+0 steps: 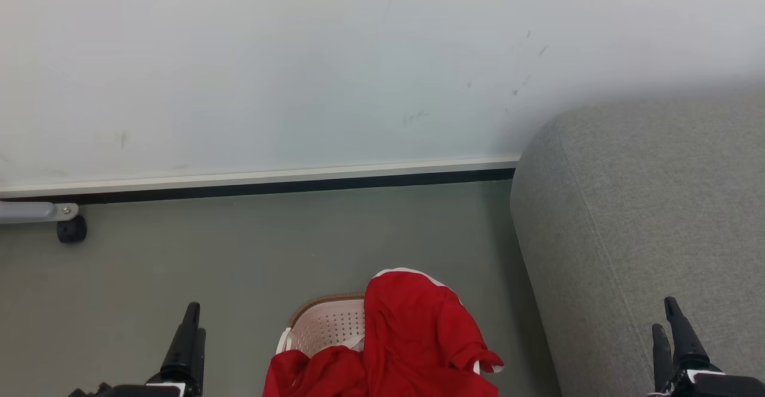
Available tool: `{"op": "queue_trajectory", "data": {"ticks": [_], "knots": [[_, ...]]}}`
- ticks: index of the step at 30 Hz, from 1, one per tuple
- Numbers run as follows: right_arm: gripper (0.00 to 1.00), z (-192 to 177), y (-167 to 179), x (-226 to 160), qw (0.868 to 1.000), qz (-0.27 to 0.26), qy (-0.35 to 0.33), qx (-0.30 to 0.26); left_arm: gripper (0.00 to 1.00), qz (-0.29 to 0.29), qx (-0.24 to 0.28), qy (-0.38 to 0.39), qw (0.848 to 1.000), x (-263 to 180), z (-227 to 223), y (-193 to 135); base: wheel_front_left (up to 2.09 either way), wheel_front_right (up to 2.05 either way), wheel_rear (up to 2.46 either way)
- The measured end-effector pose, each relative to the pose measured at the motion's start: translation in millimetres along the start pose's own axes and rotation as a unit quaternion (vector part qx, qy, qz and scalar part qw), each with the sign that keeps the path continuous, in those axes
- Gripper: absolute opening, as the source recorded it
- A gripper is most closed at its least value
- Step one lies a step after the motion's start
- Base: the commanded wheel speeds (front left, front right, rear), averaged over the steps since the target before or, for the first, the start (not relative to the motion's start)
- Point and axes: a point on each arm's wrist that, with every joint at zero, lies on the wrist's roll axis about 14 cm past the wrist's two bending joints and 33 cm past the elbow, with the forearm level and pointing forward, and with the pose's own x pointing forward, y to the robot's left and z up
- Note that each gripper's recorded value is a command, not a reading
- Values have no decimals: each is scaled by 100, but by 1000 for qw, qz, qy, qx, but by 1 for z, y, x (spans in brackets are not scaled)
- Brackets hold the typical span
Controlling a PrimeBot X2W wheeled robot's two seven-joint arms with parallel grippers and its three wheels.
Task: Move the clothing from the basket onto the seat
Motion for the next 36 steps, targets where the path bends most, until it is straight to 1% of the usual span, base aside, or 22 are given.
{"op": "queue_trajectory", "data": {"ticks": [3,7,12,16,23,32,33,34,36], "knots": [[100,0,2,0,1000,2,1,-24,100,2,8,3,1000,1,-4,1,0,0,0],[100,3,3,1,998,2,2,-66,100,12,34,5,999,1,-6,4,0,0,0],[100,5,4,1,991,1,9,-135,100,24,70,10,997,2,-11,8,0,0,0],[100,3,2,0,982,-4,17,-186,100,31,105,15,994,3,-15,11,0,0,0],[100,2,4,-1,967,-3,23,-254,100,38,169,22,985,4,-19,13,0,0,0],[100,1,7,-3,942,7,27,-335,100,39,246,27,968,5,-23,13,0,0,0],[100,1,7,-3,942,7,27,-335,100,39,246,27,968,5,-23,13,0,0,0],[100,1,8,-4,936,10,28,-351,100,36,257,27,965,5,-24,12,0,0,0],[100,1,8,-4,934,11,27,-357,100,36,265,29,963,5,-25,12,0,0,0]]}}
